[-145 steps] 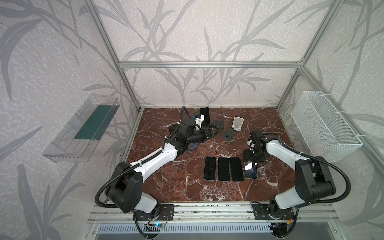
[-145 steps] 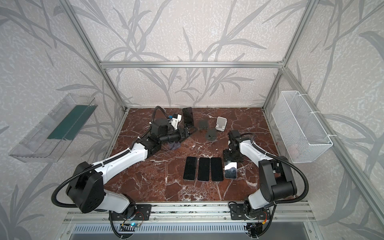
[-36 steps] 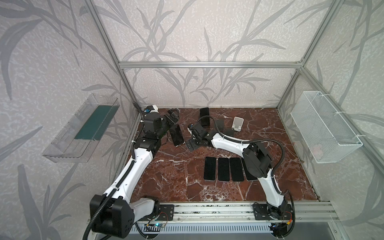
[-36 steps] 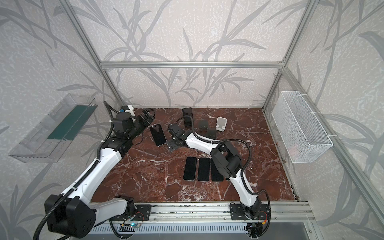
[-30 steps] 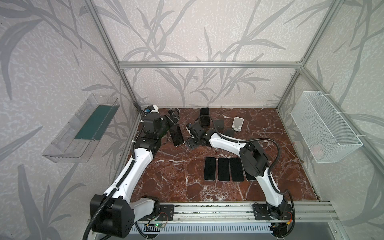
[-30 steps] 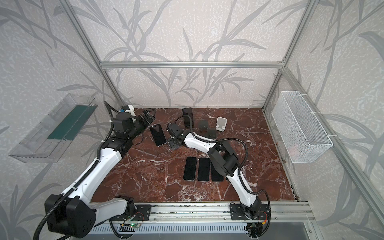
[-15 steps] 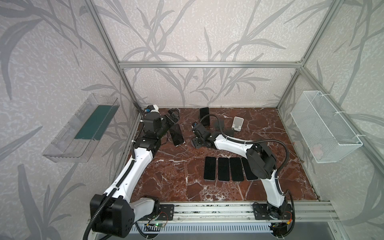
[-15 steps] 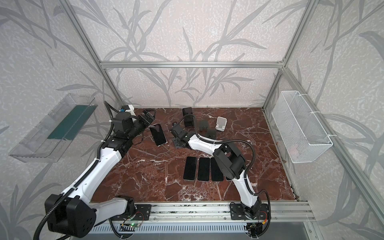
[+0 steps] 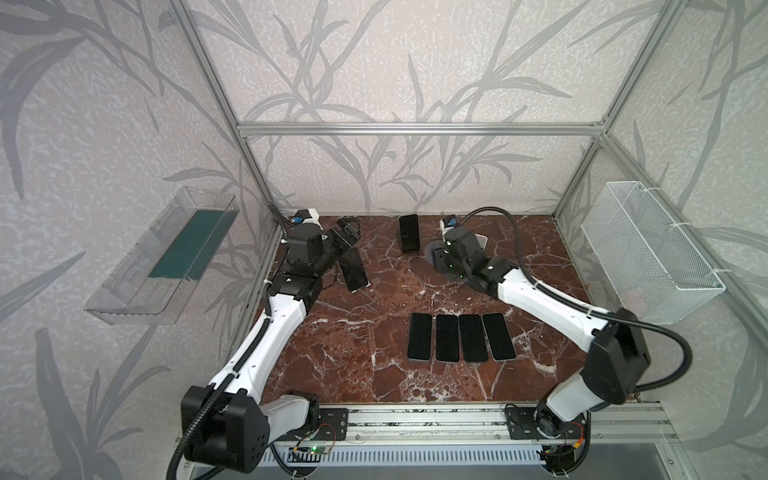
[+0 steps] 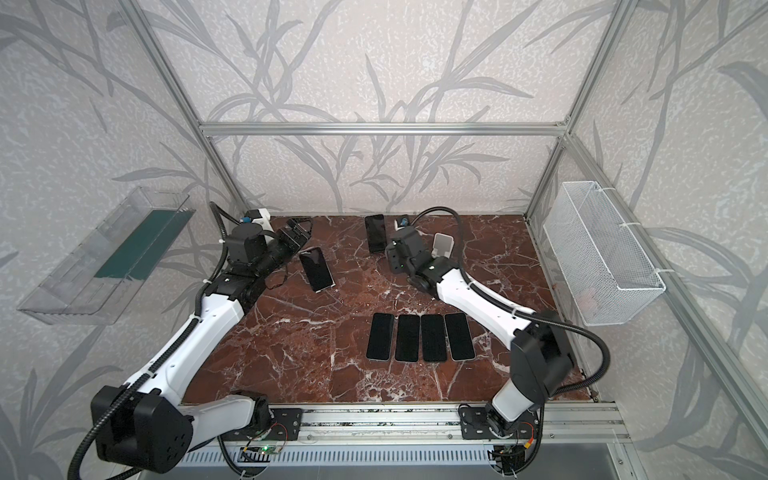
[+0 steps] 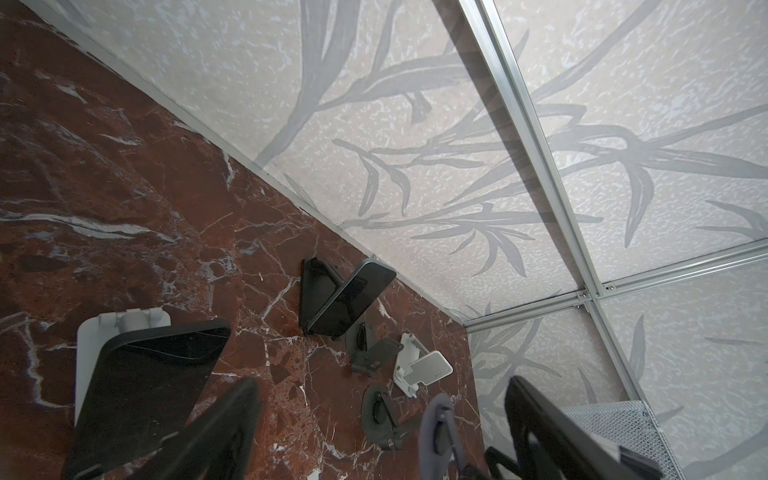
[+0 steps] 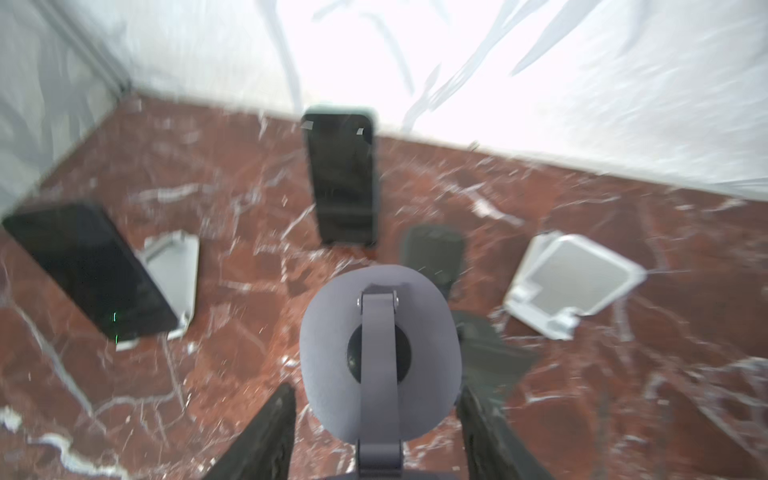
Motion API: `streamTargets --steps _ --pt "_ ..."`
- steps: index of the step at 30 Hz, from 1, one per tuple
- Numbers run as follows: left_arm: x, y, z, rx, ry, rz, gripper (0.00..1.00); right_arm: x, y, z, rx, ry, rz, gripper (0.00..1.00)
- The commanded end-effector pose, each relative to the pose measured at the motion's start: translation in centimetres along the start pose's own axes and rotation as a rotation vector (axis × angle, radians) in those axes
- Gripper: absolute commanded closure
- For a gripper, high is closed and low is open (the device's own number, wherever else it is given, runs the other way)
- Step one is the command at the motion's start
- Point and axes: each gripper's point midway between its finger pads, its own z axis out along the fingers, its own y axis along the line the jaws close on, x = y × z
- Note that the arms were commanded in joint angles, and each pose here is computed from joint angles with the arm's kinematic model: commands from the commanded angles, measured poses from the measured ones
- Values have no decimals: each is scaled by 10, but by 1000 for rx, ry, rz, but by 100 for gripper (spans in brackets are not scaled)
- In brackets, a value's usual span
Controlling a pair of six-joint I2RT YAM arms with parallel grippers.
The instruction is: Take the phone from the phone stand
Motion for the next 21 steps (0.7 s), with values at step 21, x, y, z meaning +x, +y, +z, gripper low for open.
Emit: streamTargets --steps 21 --pt "21 0 16 9 67 12 9 108 -168 62 318 194 258 50"
